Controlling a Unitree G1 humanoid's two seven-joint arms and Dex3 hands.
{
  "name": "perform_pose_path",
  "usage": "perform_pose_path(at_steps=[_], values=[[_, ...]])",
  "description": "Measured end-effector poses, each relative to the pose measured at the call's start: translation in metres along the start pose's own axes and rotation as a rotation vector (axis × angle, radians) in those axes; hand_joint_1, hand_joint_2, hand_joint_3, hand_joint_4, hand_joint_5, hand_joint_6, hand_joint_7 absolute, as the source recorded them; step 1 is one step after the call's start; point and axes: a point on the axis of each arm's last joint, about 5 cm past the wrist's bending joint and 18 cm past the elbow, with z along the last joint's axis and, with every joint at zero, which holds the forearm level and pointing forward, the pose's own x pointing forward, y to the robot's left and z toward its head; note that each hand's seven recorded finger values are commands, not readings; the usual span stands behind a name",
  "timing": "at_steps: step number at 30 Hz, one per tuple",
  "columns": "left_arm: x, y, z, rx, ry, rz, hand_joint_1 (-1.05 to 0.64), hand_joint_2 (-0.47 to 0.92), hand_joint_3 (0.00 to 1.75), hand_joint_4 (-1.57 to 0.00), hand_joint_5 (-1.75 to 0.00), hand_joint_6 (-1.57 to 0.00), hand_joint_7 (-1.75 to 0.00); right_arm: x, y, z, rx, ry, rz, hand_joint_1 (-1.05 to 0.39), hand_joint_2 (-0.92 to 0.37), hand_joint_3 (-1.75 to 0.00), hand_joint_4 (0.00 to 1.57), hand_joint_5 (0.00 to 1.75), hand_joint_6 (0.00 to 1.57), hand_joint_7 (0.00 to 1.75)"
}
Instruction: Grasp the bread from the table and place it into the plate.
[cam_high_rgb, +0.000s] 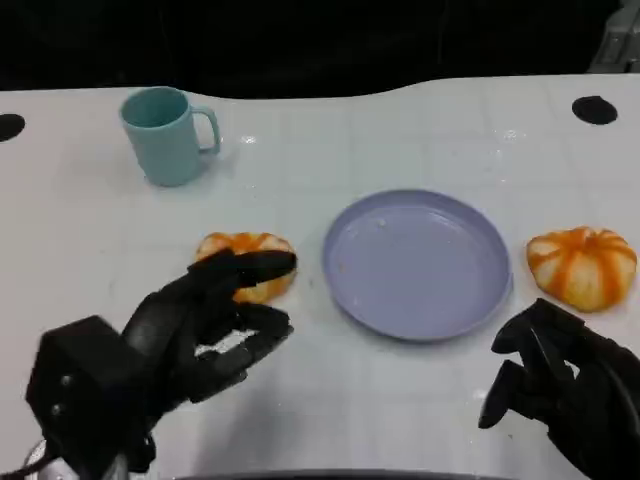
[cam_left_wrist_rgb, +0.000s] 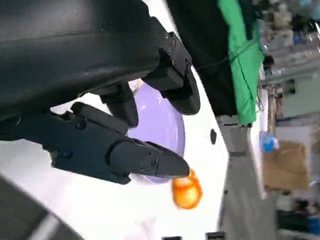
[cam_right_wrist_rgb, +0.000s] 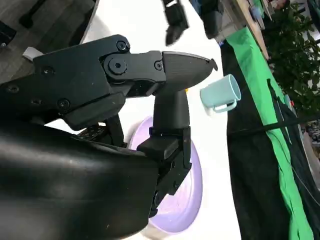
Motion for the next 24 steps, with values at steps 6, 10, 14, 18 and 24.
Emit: perform_pose_path(at_steps=[6, 10, 14, 18, 24], values=[[0.013, 0.012, 0.013, 0.485, -0.082, -0.025, -0.49, 0.86, 0.0, 0.0, -0.62, -0.33, -0.04, 0.002, 0.0002, 0.001, 0.0, 0.0, 0.0, -0.43, -0.92, -0.37, 0.63, 1.75, 0.49, 1.61], [0.022, 0.016, 0.022, 0.729, -0.14, -0.029, -0.46, 0.81, 0.01, 0.0, -0.45, -0.32, -0.02, 0.002, 0.0001, 0.002, 0.001, 0.0, -0.007, -0.44, -0.92, -0.37, 0.63, 1.75, 0.5, 1.6], [0.029, 0.015, 0.027, 0.94, -0.145, -0.064, -0.47, 0.79, 0.0, 0.0, -0.32, -0.28, -0.01, 0.002, -0.0004, 0.002, 0.001, -0.001, -0.01, -0.44, -0.92, -0.36, 0.63, 1.75, 0.5, 1.6], [0.038, 0.012, 0.032, 1.132, -0.139, -0.088, -0.47, 0.77, 0.0, 0.0, -0.29, -0.23, 0.0, 0.002, -0.0008, 0.002, 0.002, 0.003, -0.012, -0.43, -0.92, -0.36, 0.63, 1.75, 0.5, 1.59], [0.054, 0.005, 0.03, 1.276, -0.057, -0.149, -0.48, 0.77, 0.0, 0.0, -0.29, -0.23, 0.0, 0.002, -0.0009, 0.002, 0.003, 0.005, -0.014, -0.44, -0.92, -0.36, 0.63, 1.75, 0.5, 1.59]])
